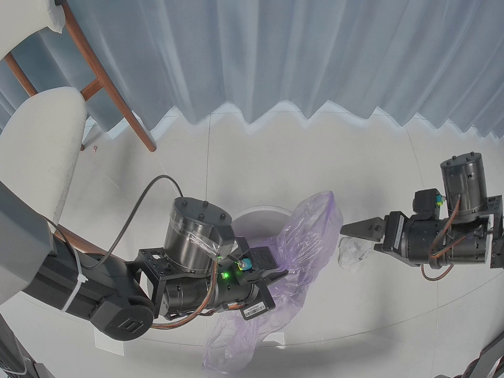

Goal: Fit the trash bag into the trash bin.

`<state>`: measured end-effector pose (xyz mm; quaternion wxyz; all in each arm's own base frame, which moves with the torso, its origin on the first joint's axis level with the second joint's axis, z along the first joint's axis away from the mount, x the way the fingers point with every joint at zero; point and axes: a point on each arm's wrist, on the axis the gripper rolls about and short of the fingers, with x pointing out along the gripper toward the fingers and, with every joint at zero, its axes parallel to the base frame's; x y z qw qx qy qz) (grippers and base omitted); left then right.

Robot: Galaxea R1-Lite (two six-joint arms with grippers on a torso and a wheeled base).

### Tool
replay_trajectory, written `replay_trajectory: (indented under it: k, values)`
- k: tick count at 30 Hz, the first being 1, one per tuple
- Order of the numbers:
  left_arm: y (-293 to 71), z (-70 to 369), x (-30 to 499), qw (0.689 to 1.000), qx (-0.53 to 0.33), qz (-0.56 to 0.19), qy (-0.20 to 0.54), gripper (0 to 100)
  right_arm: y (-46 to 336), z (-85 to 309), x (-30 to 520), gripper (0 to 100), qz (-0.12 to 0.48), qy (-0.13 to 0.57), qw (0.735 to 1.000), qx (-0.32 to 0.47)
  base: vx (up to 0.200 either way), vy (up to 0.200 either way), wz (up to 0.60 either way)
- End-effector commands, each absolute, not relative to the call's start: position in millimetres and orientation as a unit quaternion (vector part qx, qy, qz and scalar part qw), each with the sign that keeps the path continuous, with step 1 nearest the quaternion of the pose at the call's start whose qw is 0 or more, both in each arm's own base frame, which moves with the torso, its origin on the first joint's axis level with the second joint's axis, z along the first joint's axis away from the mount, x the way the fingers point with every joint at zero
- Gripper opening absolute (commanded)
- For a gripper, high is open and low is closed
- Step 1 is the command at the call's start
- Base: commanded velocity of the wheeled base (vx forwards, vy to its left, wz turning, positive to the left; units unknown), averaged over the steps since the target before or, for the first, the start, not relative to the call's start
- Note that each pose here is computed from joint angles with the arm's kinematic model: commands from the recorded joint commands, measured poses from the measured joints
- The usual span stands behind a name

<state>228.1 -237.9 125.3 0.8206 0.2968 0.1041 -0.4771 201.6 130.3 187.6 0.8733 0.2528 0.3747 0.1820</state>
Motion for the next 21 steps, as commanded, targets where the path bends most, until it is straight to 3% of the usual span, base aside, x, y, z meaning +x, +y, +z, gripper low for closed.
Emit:
replay_trajectory:
  k: [1,21]
  values:
    - [-240.5,124.7,227.3,0.821,0.297,-0.476,0.104,0,149.1,184.3,227.7,100,0.171,0.379,0.876,0.245,0.000,0.000,0.00]
    - [-242.2,126.5,223.4,0.819,0.296,-0.480,0.100,0,165.7,169.6,245.7,100,0.168,0.390,0.885,0.192,0.000,0.000,0.00]
